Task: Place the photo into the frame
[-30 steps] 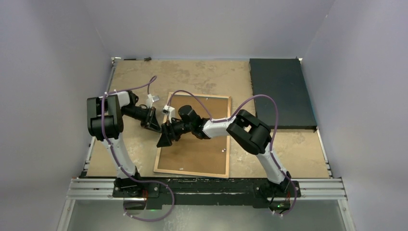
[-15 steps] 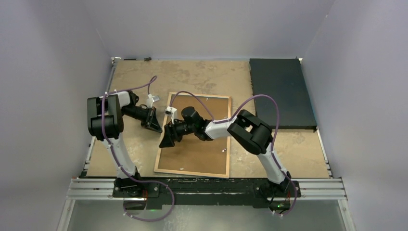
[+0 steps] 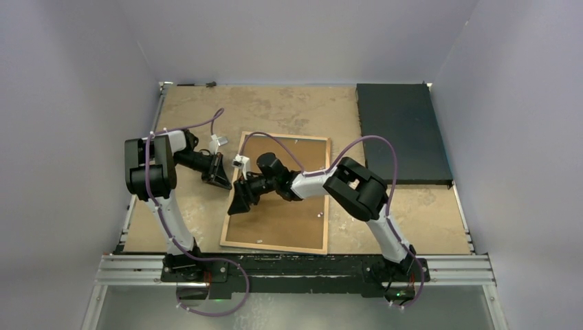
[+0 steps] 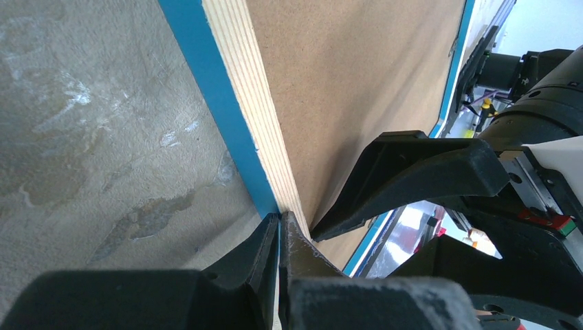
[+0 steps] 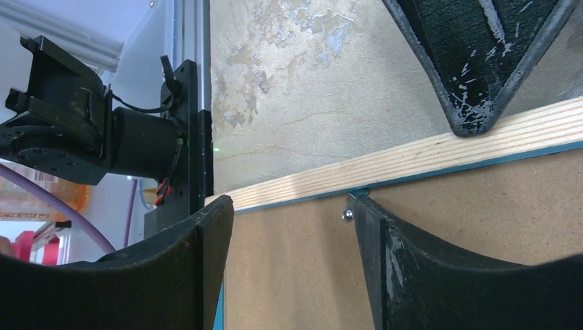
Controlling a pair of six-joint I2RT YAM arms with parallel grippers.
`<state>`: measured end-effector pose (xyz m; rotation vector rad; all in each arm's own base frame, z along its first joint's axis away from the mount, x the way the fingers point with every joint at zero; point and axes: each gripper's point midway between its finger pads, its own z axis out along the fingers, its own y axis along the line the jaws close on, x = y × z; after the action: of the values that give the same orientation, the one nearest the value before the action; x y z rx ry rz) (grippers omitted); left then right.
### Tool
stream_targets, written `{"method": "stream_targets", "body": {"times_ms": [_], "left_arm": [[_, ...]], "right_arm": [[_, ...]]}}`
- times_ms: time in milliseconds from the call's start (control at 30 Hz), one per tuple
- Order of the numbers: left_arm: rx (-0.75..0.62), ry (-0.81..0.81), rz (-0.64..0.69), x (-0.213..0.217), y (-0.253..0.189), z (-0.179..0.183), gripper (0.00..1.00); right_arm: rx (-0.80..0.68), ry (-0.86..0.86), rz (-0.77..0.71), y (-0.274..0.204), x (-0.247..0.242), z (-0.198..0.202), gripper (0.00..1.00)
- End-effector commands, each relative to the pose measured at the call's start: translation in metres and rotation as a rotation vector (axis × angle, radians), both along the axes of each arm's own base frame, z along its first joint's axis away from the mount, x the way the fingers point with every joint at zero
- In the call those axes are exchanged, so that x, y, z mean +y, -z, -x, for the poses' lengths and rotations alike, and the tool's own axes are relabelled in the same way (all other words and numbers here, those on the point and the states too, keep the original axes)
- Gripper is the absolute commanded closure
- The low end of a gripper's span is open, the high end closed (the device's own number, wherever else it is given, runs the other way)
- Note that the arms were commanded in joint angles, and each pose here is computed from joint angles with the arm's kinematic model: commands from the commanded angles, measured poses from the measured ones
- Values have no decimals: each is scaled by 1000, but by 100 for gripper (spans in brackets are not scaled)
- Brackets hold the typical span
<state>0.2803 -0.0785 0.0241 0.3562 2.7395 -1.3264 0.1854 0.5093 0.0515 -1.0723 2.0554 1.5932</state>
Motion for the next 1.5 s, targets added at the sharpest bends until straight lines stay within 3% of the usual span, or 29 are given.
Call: {"method": "stream_targets", "body": {"times_ms": [0,333,500,767,867,967,1033,1200,1333,1467], "left_arm": [[-141,62,-81,4,31,-23,100],[-146,66,-85,-5,35,-26,100],[-152,50,-88,-6,37,-36,100],[-241,-16,-126,2,11,-80,100],[-287,-40,-145,7,-9,-95,100],[-317,-45,-166,11,-24,-96,91],[-328,-42,-177,12,-33,-90,85],[-327,104,-173,11,-48,-45,70],[-280,204,-204,14,-33,1,67],[-253,246,-170,6,-24,30,63]], "right_arm": [[71,-81,68,28,2,31,32],[90,-178,62,37,5,46,39],[87,-239,58,31,10,54,37],[-174,118,50,-47,-7,-53,10],[-234,219,137,-50,-39,-70,6],[-257,272,180,-51,-73,-68,6],[-281,299,218,-47,-89,-65,6],[-257,207,206,-43,-111,-29,18],[-309,162,214,-44,-124,-5,28],[-334,244,332,-39,-139,-8,27]]}}
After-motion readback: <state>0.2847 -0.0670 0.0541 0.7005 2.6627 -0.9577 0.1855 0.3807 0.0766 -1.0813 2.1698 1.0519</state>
